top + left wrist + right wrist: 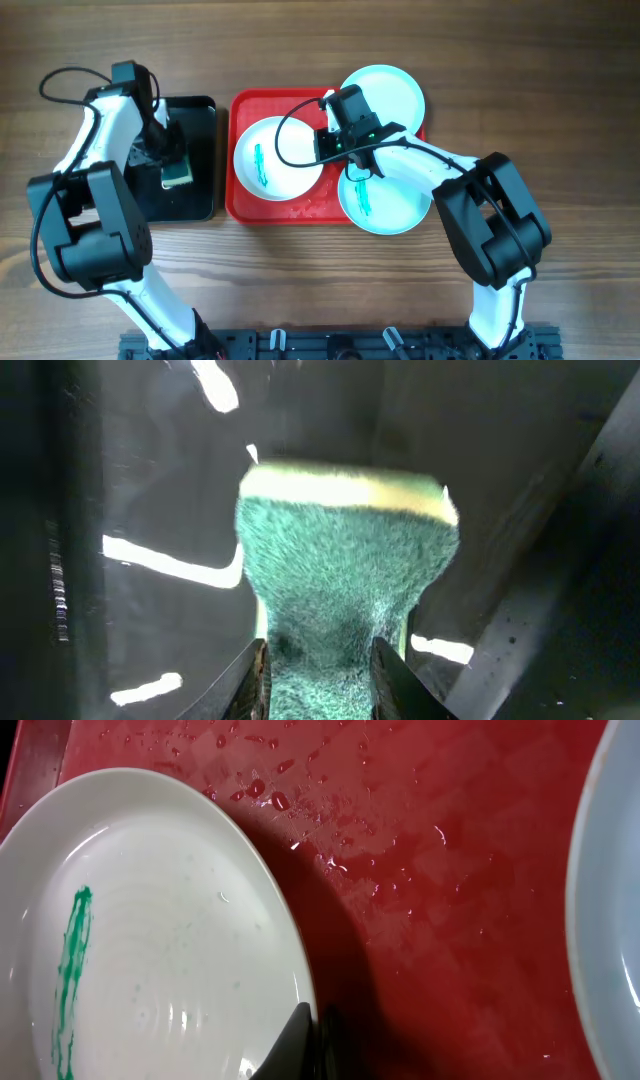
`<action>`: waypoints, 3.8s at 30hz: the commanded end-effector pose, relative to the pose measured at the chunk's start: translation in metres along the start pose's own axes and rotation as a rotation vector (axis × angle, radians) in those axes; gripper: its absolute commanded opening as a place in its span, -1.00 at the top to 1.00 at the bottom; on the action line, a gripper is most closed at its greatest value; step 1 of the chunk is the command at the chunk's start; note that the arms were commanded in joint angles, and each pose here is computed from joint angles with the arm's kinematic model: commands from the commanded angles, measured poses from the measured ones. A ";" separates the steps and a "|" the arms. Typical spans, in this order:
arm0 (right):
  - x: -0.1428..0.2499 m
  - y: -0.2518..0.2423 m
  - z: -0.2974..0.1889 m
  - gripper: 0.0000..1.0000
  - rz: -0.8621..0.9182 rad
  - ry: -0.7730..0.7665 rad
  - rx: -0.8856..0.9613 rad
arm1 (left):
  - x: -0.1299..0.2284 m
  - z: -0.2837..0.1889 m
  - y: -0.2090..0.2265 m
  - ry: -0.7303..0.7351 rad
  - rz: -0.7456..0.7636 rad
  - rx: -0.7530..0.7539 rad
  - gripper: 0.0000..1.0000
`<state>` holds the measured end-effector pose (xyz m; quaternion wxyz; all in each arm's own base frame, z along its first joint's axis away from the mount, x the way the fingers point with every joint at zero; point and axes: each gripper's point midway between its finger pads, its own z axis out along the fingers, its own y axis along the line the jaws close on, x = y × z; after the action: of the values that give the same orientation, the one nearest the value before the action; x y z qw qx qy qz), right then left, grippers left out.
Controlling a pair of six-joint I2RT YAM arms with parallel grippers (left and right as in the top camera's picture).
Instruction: Clean dirty plates on tray and stack at the side
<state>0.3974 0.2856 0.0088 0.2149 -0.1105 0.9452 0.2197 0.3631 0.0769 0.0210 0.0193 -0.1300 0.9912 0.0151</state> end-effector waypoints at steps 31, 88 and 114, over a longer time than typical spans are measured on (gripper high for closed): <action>0.010 -0.006 -0.005 0.91 0.059 0.113 -0.184 | -0.002 -0.117 -0.028 -0.169 0.098 0.191 0.92; 0.010 -0.004 -0.009 0.91 0.053 0.079 -0.037 | 0.037 -0.006 -0.260 -0.073 0.366 0.490 0.92; 0.009 -0.003 -0.009 0.91 0.052 0.076 -0.041 | 0.098 0.001 -0.233 0.215 0.166 0.355 0.92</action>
<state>0.3836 0.2799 0.0093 0.1667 -0.1017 0.9508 0.2407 0.3454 -0.1502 0.0135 -0.0387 -0.1525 0.9808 -0.1153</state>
